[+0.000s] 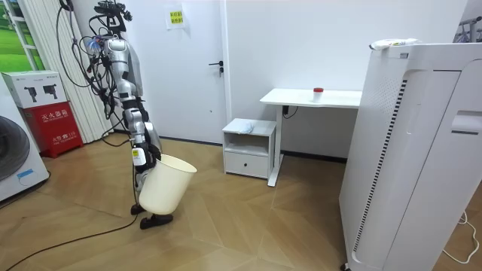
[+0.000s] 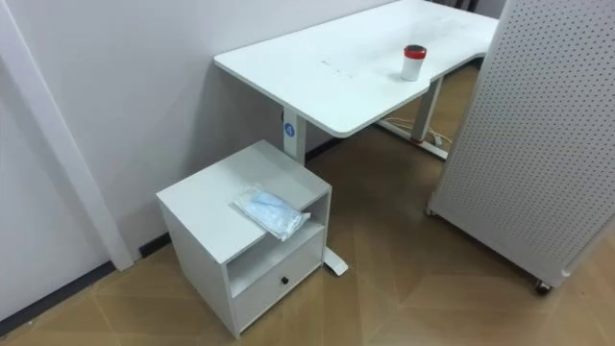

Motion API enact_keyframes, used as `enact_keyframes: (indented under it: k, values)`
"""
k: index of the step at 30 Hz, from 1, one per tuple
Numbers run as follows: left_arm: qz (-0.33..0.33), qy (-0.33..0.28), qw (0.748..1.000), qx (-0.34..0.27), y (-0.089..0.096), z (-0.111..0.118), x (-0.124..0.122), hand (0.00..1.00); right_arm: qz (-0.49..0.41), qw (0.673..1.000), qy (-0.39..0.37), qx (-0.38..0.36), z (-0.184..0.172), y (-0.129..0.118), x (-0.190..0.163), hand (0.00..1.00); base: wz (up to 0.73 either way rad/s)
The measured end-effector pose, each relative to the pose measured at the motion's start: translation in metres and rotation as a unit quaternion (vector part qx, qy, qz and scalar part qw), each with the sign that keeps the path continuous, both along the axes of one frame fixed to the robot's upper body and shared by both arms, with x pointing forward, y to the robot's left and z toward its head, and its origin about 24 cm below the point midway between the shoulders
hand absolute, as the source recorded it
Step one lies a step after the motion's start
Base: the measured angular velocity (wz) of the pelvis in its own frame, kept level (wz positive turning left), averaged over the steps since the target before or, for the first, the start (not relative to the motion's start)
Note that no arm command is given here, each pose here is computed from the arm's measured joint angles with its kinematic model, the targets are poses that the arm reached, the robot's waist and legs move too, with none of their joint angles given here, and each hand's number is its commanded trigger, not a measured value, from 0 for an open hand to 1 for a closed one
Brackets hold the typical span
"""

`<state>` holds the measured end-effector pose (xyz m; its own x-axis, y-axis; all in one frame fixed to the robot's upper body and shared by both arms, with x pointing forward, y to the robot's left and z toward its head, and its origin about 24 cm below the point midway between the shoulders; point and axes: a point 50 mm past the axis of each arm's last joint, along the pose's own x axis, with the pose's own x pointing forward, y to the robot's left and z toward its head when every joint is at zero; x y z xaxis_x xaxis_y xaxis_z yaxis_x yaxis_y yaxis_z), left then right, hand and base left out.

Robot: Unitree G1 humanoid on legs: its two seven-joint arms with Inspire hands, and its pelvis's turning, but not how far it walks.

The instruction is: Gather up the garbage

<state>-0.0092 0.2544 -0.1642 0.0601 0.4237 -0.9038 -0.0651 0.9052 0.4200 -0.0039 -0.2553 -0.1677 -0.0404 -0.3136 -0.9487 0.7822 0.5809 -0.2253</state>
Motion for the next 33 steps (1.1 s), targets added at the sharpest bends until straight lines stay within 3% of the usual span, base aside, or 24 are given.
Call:
enact_keyframes:
  k: [13,23,33]
  values:
    - [0.002,-0.007,1.0,0.0,0.0,0.0,0.005,0.0,0.015,1.0,0.003,0.004,-0.001,0.002,0.001,1.0,0.0]
    - [0.009,0.029,1.0,0.001,0.0,0.001,-0.018,0.0,0.022,1.0,0.008,0.006,-0.001,0.003,-0.002,1.0,0.01]
    - [0.011,0.038,0.999,-0.009,-0.001,0.0,-0.02,0.0,0.039,0.999,-0.004,0.015,-0.001,0.003,0.004,1.0,-0.02]
